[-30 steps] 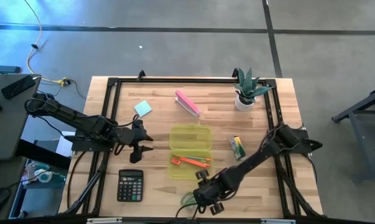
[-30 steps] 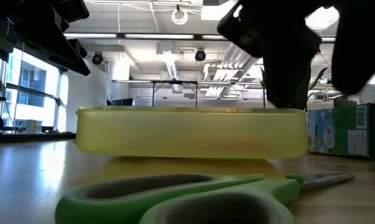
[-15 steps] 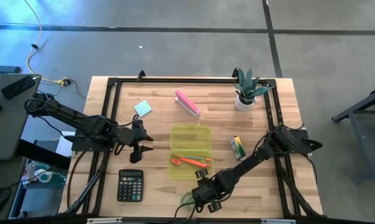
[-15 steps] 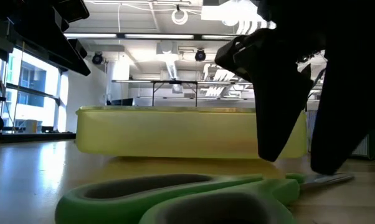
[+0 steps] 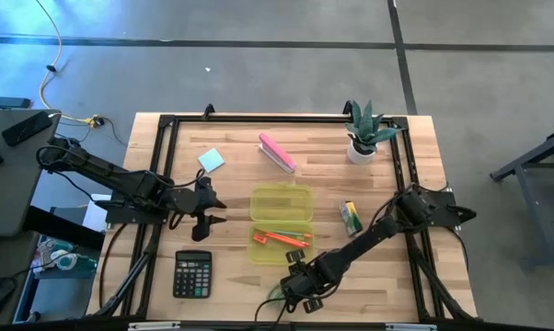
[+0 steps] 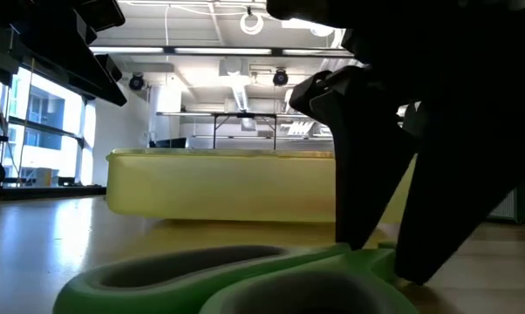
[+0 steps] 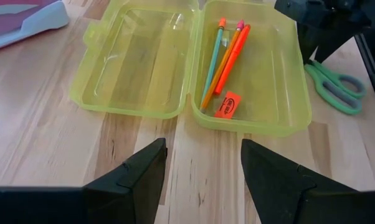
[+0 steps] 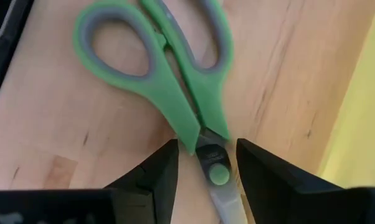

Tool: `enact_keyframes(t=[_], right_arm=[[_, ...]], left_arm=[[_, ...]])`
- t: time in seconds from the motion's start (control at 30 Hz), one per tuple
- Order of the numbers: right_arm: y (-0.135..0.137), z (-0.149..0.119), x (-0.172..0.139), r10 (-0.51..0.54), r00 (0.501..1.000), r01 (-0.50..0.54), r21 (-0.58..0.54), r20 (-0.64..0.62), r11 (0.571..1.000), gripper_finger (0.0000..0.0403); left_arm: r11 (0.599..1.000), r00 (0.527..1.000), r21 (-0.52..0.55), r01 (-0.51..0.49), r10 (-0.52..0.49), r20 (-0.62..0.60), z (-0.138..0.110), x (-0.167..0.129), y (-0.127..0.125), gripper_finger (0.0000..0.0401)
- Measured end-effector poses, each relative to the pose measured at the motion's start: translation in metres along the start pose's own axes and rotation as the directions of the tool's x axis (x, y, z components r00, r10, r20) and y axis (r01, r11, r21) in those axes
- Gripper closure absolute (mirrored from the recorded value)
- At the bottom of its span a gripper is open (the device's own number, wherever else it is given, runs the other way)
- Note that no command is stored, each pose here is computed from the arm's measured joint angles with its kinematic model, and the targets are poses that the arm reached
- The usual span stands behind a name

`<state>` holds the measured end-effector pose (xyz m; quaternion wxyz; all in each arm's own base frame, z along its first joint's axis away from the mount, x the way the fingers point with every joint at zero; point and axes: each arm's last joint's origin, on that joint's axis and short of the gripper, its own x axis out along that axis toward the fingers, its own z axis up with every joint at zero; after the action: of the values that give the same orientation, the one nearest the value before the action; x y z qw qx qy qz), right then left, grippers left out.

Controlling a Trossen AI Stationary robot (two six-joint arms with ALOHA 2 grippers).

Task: Pack school essentials
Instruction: Put the green scissors into the yellow supply box

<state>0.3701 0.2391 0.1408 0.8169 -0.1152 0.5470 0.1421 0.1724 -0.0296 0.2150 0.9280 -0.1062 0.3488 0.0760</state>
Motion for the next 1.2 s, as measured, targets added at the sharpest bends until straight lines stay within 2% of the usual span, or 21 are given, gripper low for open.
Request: enact_keyframes(t=[0.4, 0.7, 0.8, 1.03, 1.2], right_arm=[[-0.002, 0.005, 0.004, 0.018, 0.999, -0.018, 0.003, 0.047, 1.000, 0.0249], [-0.002, 0.003, 0.014, 0.025, 0.999, -0.025, 0.009, 0.026, 1.000, 0.0250], [-0.002, 0.003, 0.015, 0.026, 0.999, -0.027, 0.026, 0.024, 0.999, 0.0261], [-0.002, 0.002, 0.016, 0.033, 0.999, -0.033, 0.032, 0.018, 0.999, 0.0317], [-0.002, 0.002, 0.016, 0.034, 0.999, -0.034, 0.034, 0.016, 0.999, 0.0319]], left_arm=[[1.000, 1.000, 0.002, 0.000, 0.000, 0.000, 0.000, 0.000, 0.000, 0.0206], [1.000, 1.000, 0.002, 0.000, 0.000, 0.000, 0.000, 0.000, 0.000, 0.0206], [1.000, 1.000, 0.002, 0.000, 0.000, 0.001, 0.000, 0.000, 0.000, 0.0206], [1.000, 1.000, 0.002, 0.000, 0.000, 0.000, 0.000, 0.000, 0.000, 0.0206], [1.000, 1.000, 0.002, 0.000, 0.000, 0.000, 0.000, 0.000, 0.000, 0.0206]])
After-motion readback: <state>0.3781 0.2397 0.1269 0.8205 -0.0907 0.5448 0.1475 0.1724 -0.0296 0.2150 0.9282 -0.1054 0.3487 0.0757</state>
